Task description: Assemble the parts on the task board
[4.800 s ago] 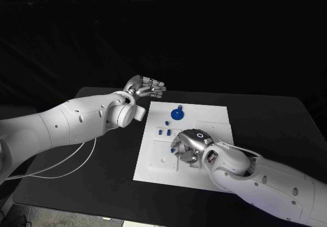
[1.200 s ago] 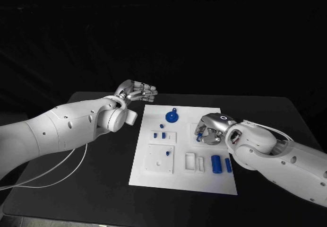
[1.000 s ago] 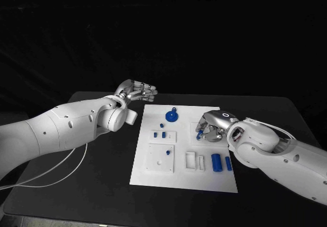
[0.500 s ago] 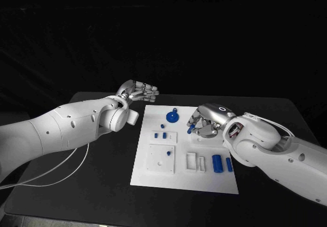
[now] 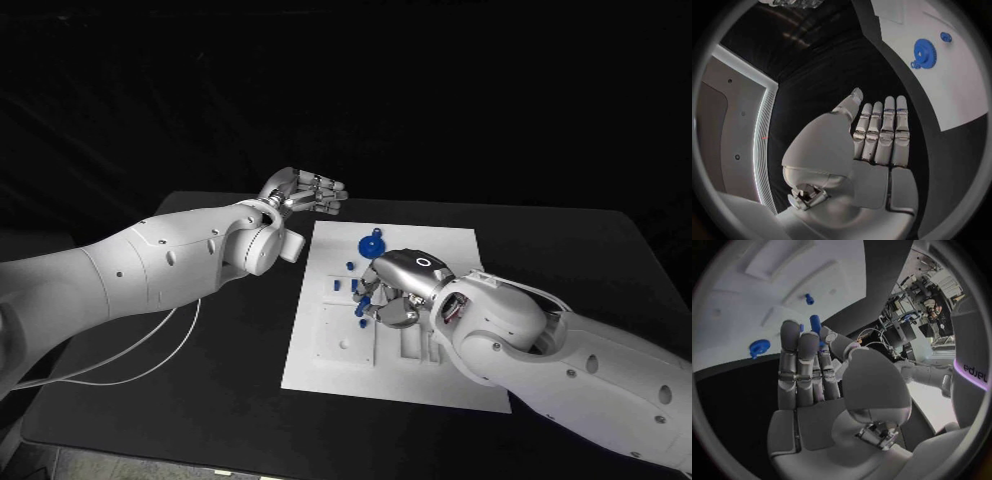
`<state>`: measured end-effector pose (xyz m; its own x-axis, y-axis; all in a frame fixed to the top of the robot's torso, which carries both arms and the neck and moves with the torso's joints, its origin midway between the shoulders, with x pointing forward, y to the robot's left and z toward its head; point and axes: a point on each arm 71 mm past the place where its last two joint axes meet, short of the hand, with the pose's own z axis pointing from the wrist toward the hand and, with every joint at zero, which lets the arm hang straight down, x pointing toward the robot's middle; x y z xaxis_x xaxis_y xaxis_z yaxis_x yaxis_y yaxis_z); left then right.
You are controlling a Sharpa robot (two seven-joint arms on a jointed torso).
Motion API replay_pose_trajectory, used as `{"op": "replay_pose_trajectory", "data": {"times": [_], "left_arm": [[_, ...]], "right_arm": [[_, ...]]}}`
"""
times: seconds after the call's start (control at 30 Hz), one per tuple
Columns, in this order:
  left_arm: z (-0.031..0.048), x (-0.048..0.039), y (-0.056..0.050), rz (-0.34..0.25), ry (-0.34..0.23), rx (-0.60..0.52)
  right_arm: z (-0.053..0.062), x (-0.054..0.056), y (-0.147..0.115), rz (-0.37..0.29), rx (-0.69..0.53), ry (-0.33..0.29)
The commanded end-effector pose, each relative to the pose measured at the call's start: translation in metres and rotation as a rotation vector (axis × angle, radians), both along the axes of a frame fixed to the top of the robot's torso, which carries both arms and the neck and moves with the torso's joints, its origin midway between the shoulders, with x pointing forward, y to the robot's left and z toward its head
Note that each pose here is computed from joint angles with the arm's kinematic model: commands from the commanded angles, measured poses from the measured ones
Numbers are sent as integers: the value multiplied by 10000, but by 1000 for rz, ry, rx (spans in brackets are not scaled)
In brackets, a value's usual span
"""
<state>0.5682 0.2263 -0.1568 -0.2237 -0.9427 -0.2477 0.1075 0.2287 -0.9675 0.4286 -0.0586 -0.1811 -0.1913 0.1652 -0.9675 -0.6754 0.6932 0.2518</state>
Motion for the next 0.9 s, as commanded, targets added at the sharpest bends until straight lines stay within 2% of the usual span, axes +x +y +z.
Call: {"op": "replay_pose_trajectory", "data": {"times": [0.03,0.2,0.4,0.9], "left_arm": [[8,2,-34,-15,-1,-12],[6,4,-57,-19,1,-13],[5,1,-70,-23,2,-14],[4,0,-76,-24,4,-14]], "right_arm": [[-21,-52,98,39,-2,-36],[-126,-131,241,77,-14,-33],[-217,-174,322,95,-31,-42],[-354,-195,359,101,-73,-36]]}}
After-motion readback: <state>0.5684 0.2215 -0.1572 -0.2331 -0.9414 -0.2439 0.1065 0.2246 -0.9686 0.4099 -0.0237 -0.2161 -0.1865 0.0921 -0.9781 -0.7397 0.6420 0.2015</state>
